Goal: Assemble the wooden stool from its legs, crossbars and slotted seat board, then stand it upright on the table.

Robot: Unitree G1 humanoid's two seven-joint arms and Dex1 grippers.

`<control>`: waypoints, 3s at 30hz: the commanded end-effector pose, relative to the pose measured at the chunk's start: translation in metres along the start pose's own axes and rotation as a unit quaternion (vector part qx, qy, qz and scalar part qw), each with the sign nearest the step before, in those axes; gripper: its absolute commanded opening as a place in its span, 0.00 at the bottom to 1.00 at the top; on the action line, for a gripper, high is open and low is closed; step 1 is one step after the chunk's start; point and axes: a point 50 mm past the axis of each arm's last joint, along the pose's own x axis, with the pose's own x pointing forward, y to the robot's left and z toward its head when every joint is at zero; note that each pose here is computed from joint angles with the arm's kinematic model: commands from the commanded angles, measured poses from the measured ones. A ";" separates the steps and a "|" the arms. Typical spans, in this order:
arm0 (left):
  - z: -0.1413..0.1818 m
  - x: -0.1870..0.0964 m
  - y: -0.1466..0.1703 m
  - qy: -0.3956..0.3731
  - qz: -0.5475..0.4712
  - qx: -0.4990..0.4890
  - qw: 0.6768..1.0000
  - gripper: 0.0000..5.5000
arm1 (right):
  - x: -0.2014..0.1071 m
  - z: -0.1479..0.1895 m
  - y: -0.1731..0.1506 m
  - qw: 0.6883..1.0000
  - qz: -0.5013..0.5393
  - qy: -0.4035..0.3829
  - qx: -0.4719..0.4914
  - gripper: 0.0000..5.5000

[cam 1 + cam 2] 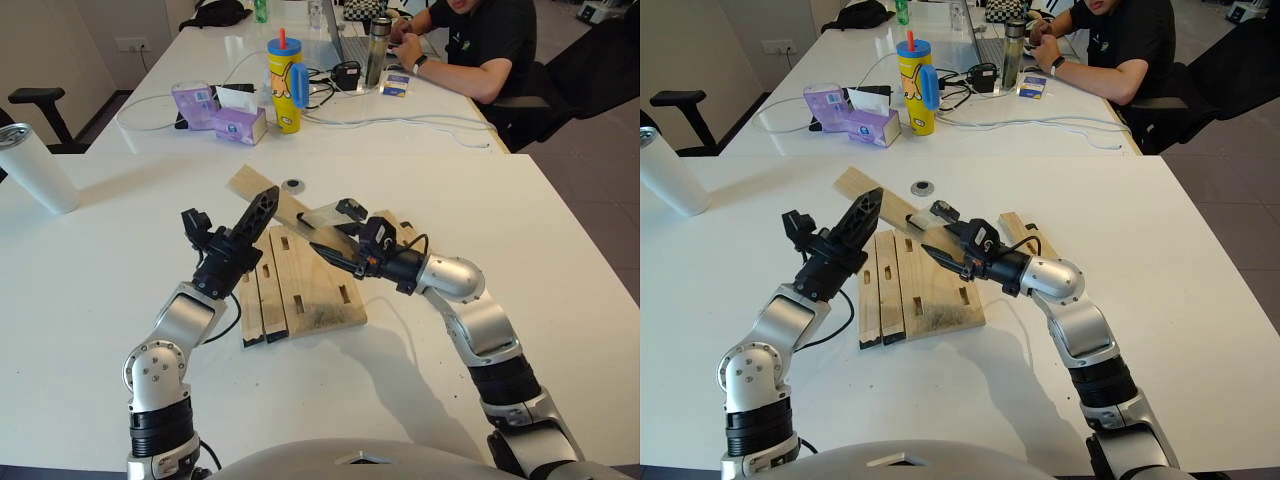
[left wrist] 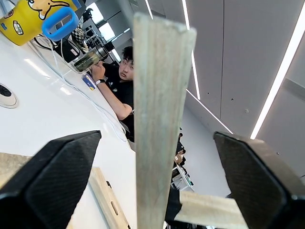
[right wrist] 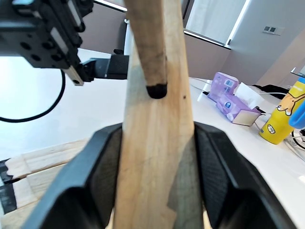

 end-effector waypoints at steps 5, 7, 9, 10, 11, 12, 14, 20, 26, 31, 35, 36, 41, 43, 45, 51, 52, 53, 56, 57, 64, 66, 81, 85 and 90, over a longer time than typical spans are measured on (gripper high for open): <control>0.008 0.005 0.001 -0.015 0.009 0.008 1.000 0.56 | 0.000 0.004 0.002 1.000 0.011 -0.008 -0.008 0.39; 0.009 0.006 0.000 -0.014 0.008 0.010 1.000 0.50 | 0.000 0.004 0.002 1.000 0.010 -0.009 -0.008 0.39; 0.009 0.006 0.001 -0.015 0.008 0.011 1.000 0.44 | 0.000 0.005 0.001 1.000 0.006 -0.011 -0.007 0.39; 0.009 0.006 0.001 -0.014 0.009 0.012 1.000 0.41 | 0.000 0.004 0.001 1.000 0.004 -0.011 -0.006 0.39; 0.009 0.006 0.002 -0.015 0.010 0.013 1.000 0.38 | 0.000 0.004 0.001 1.000 0.002 -0.011 -0.005 0.39; 0.009 0.006 0.002 -0.015 0.011 0.013 1.000 0.35 | 0.000 0.004 0.001 1.000 0.001 -0.012 -0.004 0.39; 0.009 0.006 0.003 -0.016 0.012 0.015 1.000 0.30 | 0.000 0.004 0.001 1.000 0.001 -0.012 -0.002 0.39; 0.010 0.006 0.005 -0.017 0.016 0.018 1.000 0.19 | -0.001 0.004 0.001 1.000 0.012 -0.009 0.010 0.39; 0.013 0.005 0.008 -0.025 0.027 0.022 0.999 0.19 | -0.003 0.004 0.002 1.000 0.019 -0.007 0.018 0.56; 0.029 0.002 0.021 -0.077 0.073 0.030 0.994 0.19 | -0.008 -0.003 0.001 0.999 0.035 0.030 0.016 0.59; 0.048 -0.004 0.032 -0.123 0.112 0.045 0.985 0.19 | -0.019 -0.010 0.002 0.994 0.080 0.068 0.042 0.59; 0.053 -0.005 0.036 -0.134 0.124 0.051 0.982 0.19 | -0.022 -0.012 0.003 0.991 0.093 0.081 0.044 0.59; 0.065 -0.008 0.043 -0.160 0.143 0.050 0.975 0.19 | -0.040 -0.030 0.011 0.967 0.182 0.178 0.033 0.59; 0.065 -0.008 0.043 -0.162 0.143 0.047 0.975 0.19 | -0.045 -0.038 0.015 0.951 0.218 0.216 0.025 0.59; 0.065 -0.008 0.043 -0.164 0.144 0.046 0.975 0.19 | -0.046 -0.044 0.020 0.936 0.254 0.242 0.023 0.59; 0.068 -0.008 0.041 -0.169 0.140 0.045 0.975 0.19 | -0.027 -0.062 0.022 0.934 0.233 0.271 -0.018 0.59; 0.068 -0.007 0.041 -0.168 0.139 0.045 0.975 0.19 | -0.020 -0.067 0.020 0.941 0.201 0.272 -0.021 0.59; 0.068 -0.007 0.041 -0.167 0.138 0.044 0.975 0.19 | -0.015 -0.072 0.019 0.945 0.173 0.278 -0.015 0.59; 0.067 -0.007 0.042 -0.166 0.139 0.047 0.975 0.19 | -0.004 -0.088 0.015 0.947 0.088 0.308 0.018 0.59; 0.067 -0.007 0.042 -0.165 0.140 0.048 0.975 0.19 | -0.001 -0.091 0.015 0.947 0.071 0.312 0.030 0.59; 0.067 -0.008 0.048 -0.150 0.156 0.084 0.973 0.19 | 0.010 -0.096 0.031 0.948 0.026 0.298 0.105 0.59; 0.064 -0.008 0.052 -0.132 0.170 0.107 0.971 0.19 | 0.010 -0.095 0.031 0.948 0.023 0.299 0.106 0.59; 0.054 -0.024 0.058 -0.085 0.217 0.167 0.958 0.19 | 0.003 -0.097 0.021 0.945 -0.004 0.309 0.103 0.59; 0.049 -0.029 0.059 -0.075 0.234 0.168 0.955 0.19 | 0.002 -0.098 0.021 0.944 -0.009 0.313 0.102 0.59; 0.043 -0.027 0.055 -0.060 0.236 0.157 0.957 0.19 | 0.001 -0.100 0.021 0.943 -0.014 0.317 0.102 0.59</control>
